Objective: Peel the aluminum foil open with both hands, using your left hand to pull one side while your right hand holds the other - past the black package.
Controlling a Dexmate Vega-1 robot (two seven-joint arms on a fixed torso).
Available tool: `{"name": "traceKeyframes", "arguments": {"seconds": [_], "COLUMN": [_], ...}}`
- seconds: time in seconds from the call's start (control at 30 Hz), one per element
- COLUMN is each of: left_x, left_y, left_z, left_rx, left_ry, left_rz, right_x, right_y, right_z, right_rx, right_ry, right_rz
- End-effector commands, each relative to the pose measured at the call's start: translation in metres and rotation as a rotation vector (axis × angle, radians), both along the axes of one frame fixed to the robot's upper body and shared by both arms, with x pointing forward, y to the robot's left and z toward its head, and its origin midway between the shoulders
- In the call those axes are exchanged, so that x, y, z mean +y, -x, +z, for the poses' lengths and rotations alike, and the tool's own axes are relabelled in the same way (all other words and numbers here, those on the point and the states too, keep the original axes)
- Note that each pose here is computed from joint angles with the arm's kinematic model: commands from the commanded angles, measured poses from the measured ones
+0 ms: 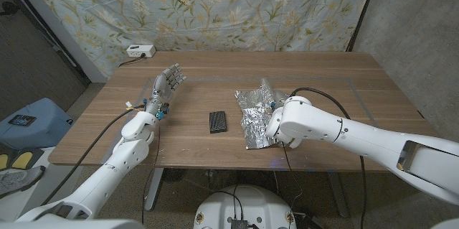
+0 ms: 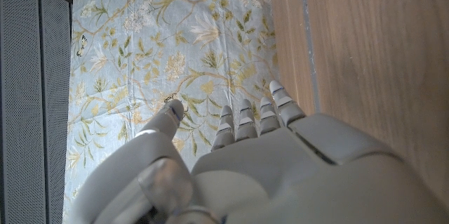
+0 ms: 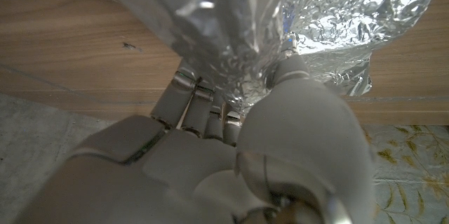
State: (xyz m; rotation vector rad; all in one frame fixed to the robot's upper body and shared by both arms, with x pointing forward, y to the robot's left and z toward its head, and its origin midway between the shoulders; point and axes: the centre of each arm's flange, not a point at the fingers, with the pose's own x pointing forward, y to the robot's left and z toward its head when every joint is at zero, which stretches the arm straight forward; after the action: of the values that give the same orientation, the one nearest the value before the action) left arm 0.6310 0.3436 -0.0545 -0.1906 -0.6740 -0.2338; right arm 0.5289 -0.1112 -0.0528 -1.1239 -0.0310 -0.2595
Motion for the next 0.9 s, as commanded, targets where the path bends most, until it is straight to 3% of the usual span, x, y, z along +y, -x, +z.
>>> {"name": "traceKeyframes", "arguments": {"seconds": [0.03,0.27,0.63,0.9], "left_x": [-0.001,-0.005,-0.023,-0.03], "left_y": [-0.001,0.002,0.007,0.005], "left_z": [-0.003,0.0,0.011,0.012], "left_rx": [0.003,0.008,0.014,0.022], "left_ry": [-0.002,-0.015,-0.062,-0.054], "left_rz": [-0.007,-0.015,-0.068,-0.088], "right_x": [-0.002,-0.004,-0.014,-0.018], "right_y": [0.004,0.005,0.003,0.003], "right_z": [0.01,0.016,0.025,0.034], "right_rx": [-0.02,-0.016,-0.005,-0.009], "right_ry": [-0.004,-0.007,-0.01,-0.012], "right_rz": [0.011,0.014,0.004,0.004]}}
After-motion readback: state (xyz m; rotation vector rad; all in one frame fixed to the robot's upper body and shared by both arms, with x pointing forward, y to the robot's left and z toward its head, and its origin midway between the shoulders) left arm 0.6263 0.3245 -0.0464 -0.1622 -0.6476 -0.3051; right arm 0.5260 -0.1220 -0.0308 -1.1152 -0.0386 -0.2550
